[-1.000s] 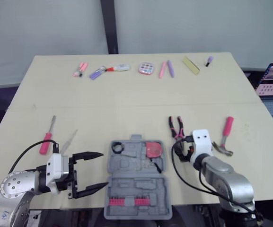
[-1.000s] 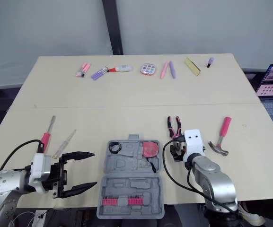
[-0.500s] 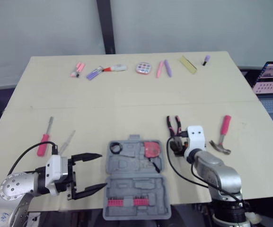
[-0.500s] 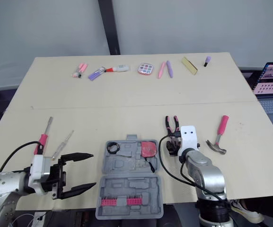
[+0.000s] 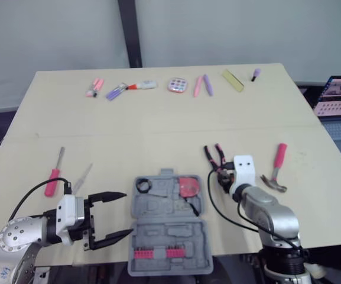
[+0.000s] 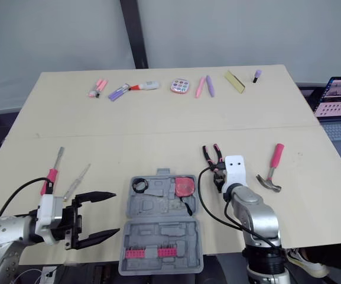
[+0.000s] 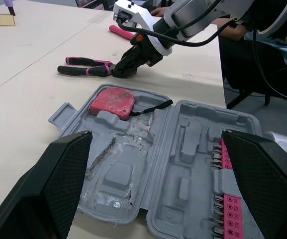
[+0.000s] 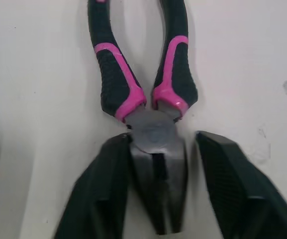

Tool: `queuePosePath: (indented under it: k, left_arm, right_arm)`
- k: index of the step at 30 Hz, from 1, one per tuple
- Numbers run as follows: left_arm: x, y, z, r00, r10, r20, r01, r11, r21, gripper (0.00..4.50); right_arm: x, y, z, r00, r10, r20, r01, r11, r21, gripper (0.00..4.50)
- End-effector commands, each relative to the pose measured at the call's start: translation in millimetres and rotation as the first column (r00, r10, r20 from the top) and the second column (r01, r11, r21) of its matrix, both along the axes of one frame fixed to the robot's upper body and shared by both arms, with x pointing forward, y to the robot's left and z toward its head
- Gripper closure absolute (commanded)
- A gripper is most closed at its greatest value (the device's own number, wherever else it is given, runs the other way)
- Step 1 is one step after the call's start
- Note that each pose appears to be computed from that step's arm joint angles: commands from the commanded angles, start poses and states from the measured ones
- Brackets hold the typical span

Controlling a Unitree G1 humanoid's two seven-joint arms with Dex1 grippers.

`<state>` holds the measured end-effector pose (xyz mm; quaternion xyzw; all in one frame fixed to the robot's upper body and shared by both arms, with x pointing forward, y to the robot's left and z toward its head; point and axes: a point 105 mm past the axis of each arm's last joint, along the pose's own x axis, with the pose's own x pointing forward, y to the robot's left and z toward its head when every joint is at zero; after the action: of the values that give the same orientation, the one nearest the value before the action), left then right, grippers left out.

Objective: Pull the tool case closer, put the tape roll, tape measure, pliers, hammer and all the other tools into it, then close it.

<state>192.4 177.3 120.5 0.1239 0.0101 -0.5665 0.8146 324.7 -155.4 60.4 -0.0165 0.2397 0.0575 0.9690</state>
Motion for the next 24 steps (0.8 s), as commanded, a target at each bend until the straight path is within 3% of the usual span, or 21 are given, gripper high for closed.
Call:
queuePosePath:
  k: [1,10,17,21,24]
  left_arm:
    - [-1.2,1.0,5.1,0.999,0.008,0.032,-0.008,1.000,0.004,0.00]
    - [-0.1,5.7,8.3,0.999,0.028,0.023,-0.028,1.000,-0.009,0.00]
    - [-2.1,17.7,13.9,0.999,0.050,-0.008,-0.050,0.999,-0.014,0.00]
    - [-3.5,26.6,17.4,0.998,0.059,-0.016,-0.059,0.998,0.006,0.00]
    - [-7.9,34.9,19.0,0.998,0.065,-0.024,-0.064,0.998,0.020,0.00]
  right_arm:
    - [-0.4,6.9,-2.5,1.000,0.021,-0.011,-0.021,1.000,0.008,3.52]
    - [5.3,2.1,12.9,0.999,0.039,0.038,-0.039,0.999,0.000,3.52]
    - [-2.0,0.6,53.8,0.948,0.302,0.095,-0.294,0.951,-0.097,3.52]
    - [-23.2,17.6,79.7,0.780,0.623,0.053,-0.604,0.773,-0.195,3.52]
    - [-36.2,23.4,86.5,0.647,0.761,-0.034,-0.743,0.620,-0.253,3.52]
